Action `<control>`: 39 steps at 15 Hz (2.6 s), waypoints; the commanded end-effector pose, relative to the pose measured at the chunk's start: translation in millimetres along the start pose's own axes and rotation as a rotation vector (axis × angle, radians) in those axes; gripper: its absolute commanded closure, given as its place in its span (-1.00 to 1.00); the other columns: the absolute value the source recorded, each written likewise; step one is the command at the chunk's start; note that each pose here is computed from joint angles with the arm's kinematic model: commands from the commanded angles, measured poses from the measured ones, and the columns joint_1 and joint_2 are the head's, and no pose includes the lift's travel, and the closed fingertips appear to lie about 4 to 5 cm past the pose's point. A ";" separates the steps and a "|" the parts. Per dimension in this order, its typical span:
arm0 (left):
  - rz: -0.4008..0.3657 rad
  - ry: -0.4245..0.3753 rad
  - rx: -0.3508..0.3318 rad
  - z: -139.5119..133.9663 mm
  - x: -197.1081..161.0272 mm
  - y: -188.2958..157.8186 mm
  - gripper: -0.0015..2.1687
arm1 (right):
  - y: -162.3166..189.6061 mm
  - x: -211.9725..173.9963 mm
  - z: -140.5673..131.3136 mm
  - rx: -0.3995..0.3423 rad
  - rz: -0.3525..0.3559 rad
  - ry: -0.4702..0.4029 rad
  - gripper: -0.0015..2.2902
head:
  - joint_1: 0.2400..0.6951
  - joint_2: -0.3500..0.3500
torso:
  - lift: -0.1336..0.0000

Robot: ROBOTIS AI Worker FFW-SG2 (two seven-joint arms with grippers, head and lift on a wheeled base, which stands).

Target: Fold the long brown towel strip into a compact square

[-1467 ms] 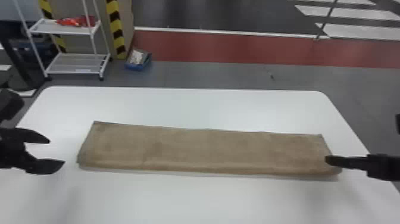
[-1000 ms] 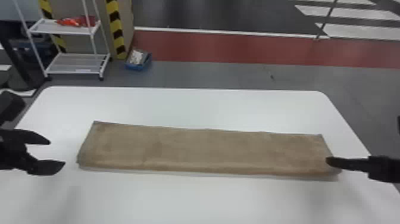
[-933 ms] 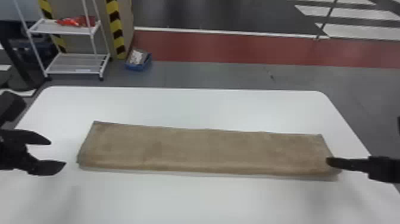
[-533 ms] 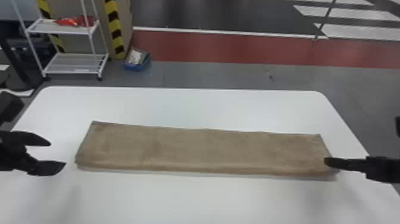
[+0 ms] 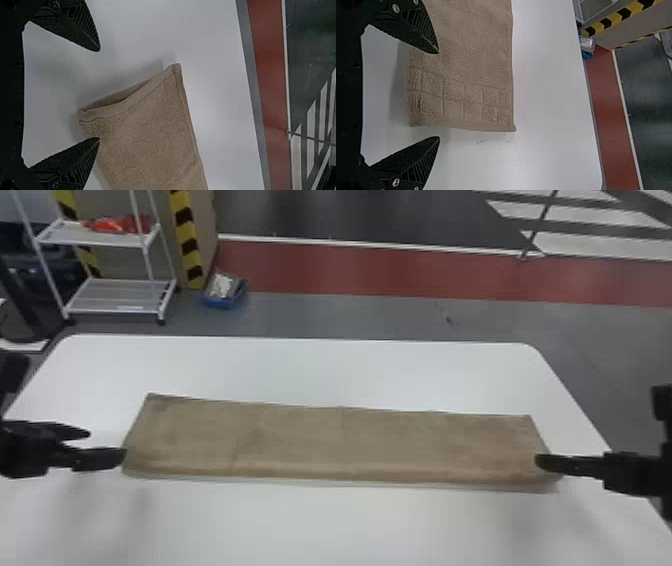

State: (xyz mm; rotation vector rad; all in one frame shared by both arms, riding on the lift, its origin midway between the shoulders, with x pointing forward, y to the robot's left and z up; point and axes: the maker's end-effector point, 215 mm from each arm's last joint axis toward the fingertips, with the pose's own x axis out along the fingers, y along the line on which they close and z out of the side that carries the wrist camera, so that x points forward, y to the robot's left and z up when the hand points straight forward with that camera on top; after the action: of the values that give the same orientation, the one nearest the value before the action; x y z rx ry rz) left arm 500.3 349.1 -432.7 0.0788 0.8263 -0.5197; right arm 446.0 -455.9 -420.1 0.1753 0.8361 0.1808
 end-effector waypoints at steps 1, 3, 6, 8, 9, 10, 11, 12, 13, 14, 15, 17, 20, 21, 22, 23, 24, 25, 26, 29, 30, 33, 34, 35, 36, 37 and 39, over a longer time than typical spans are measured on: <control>-0.015 0.005 -0.121 -12.0 14.5 -12.2 -0.92 | -1.8 -0.9 -1.3 0.000 -0.003 0.000 -0.90 | 1.00 -0.35 | -0.85; 0.040 0.010 -0.143 -16.3 23.0 -6.7 -0.92 | -2.5 -1.2 -2.1 0.001 -0.004 0.000 -0.90 | 1.00 -0.37 | -0.85; 0.064 0.005 -0.212 -20.6 27.1 -4.6 -0.92 | -2.8 0.4 -4.1 -0.003 -0.003 0.001 -0.90 | 1.00 -0.38 | -0.85; 0.040 -0.006 -0.278 -21.4 30.2 -12.4 -0.92 | -3.1 1.6 -4.7 -0.006 -0.003 0.002 -0.90 | 1.00 -0.38 | -0.85; 0.029 -0.011 -0.291 -18.0 31.9 -16.1 -0.90 | -2.5 2.0 -4.7 -0.007 -0.002 0.003 -0.90 | 1.00 -0.39 | -0.85; 0.014 -0.011 -0.305 -15.8 33.3 -20.7 -0.86 | -2.5 2.0 -4.7 -0.007 -0.002 0.003 -0.90 | 1.00 -0.41 | -0.85; -0.015 -0.015 -0.326 -12.8 35.2 -28.4 -0.84 | -3.3 1.9 -5.2 -0.005 -0.003 0.003 -0.90 | 1.00 -0.43 | -0.85; -0.045 -0.010 -0.357 -11.9 37.3 -37.6 -0.83 | -4.9 1.9 -6.6 -0.002 -0.004 0.006 -0.90 | 1.00 -0.44 | -0.85; -0.055 -0.012 -0.363 -10.2 38.2 -40.1 -0.82 | -5.2 2.4 -7.1 -0.002 -0.004 0.007 -0.90 | 1.00 -0.46 | -0.85; -0.062 -0.012 -0.365 -9.1 41.1 -43.7 -0.80 | -6.1 2.6 -7.6 -0.002 -0.004 0.006 -0.90 | 1.00 -0.49 | -0.85; -0.069 -0.011 -0.367 -9.3 42.2 -45.3 -0.72 | -6.5 3.1 -7.5 -0.005 -0.004 0.005 -0.90 | 1.00 -0.51 | -0.85; -0.124 -0.029 -0.368 0.1 41.5 -55.5 -0.21 | -8.7 2.7 -8.2 -0.004 -0.007 0.006 -0.90 | 1.00 -0.55 | -0.85; -0.117 -0.037 -0.378 1.0 40.6 -52.5 0.98 | -11.5 3.0 -7.7 -0.006 -0.010 0.007 -0.90 | 1.00 -0.61 | -0.85; -0.102 -0.044 -0.380 0.8 39.2 -47.5 0.98 | -11.8 3.4 -7.9 -0.004 -0.010 0.007 -0.90 | 1.00 -0.61 | -0.85; -0.094 -0.055 -0.382 2.1 35.8 -42.2 0.98 | -12.7 4.5 -7.8 -0.011 -0.011 0.005 -0.90 | 1.00 -0.60 | -0.85; -0.090 -0.069 -0.384 2.5 31.8 -37.9 0.98 | -14.1 5.4 -9.8 -0.009 -0.011 0.009 -0.90 | 1.00 -0.59 | -0.85; -0.087 -0.079 -0.381 1.5 29.2 -35.1 0.98 | -15.5 5.8 -9.0 -0.015 -0.013 0.005 -0.90 | 1.00 -0.58 | -0.85; -0.084 -0.084 -0.382 -0.2 26.6 -32.4 0.98 | -17.4 6.2 -9.8 -0.015 -0.014 0.008 -0.90 | 1.00 -0.56 | -0.85; -0.089 -0.103 -0.392 1.2 21.5 -29.6 0.98 | -17.8 6.6 -8.2 -0.018 -0.015 0.007 -0.90 | 1.00 -0.56 | -0.85; -0.056 -0.148 -0.423 2.8 -3.2 0.0 0.98 | -16.0 7.0 -6.7 -0.017 -0.012 0.005 -0.90 | 1.00 -0.51 | -0.85; -0.034 -0.157 -0.421 4.2 -14.3 12.7 0.98 | -16.4 6.5 -4.7 -0.017 -0.012 0.001 -0.90 | 1.00 -0.48 | -0.85; -0.009 -0.182 -0.427 10.5 -39.2 31.5 0.98 | -16.1 4.8 -3.0 -0.016 -0.014 -0.002 -0.90 | 1.00 -0.37 | -0.85; -0.022 -0.187 -0.434 15.6 -43.7 23.9 0.98 | -16.0 4.6 -3.0 -0.014 -0.014 -0.002 -0.90 | 1.00 -0.30 | -0.85; -0.045 -0.198 -0.441 22.8 -47.4 7.9 0.98 | -14.6 5.0 -2.9 -0.013 -0.013 0.001 -0.90 | 1.00 -0.29 | -0.85; -0.077 -0.213 -0.448 32.3 -49.1 -16.9 0.98 | -12.9 5.4 -4.1 -0.010 -0.011 0.003 -0.90 | 1.00 -0.29 | -0.85; -0.112 -0.228 -0.444 44.1 -48.0 -44.3 0.98 | -11.5 5.8 -3.5 -0.009 -0.011 0.003 -0.90 | 1.00 -0.31 | -0.85; -0.181 -0.235 -0.369 73.6 -35.5 -110.3 0.98 | -9.2 5.6 -7.0 -0.001 -0.011 0.008 -0.90 | 1.00 -0.39 | -0.85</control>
State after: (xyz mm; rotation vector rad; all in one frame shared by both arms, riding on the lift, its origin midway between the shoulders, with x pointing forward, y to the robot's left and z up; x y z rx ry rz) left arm 483.1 296.6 -357.4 -0.4112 0.7063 -0.4528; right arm 447.7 -464.4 -429.1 0.1633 0.8388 0.1743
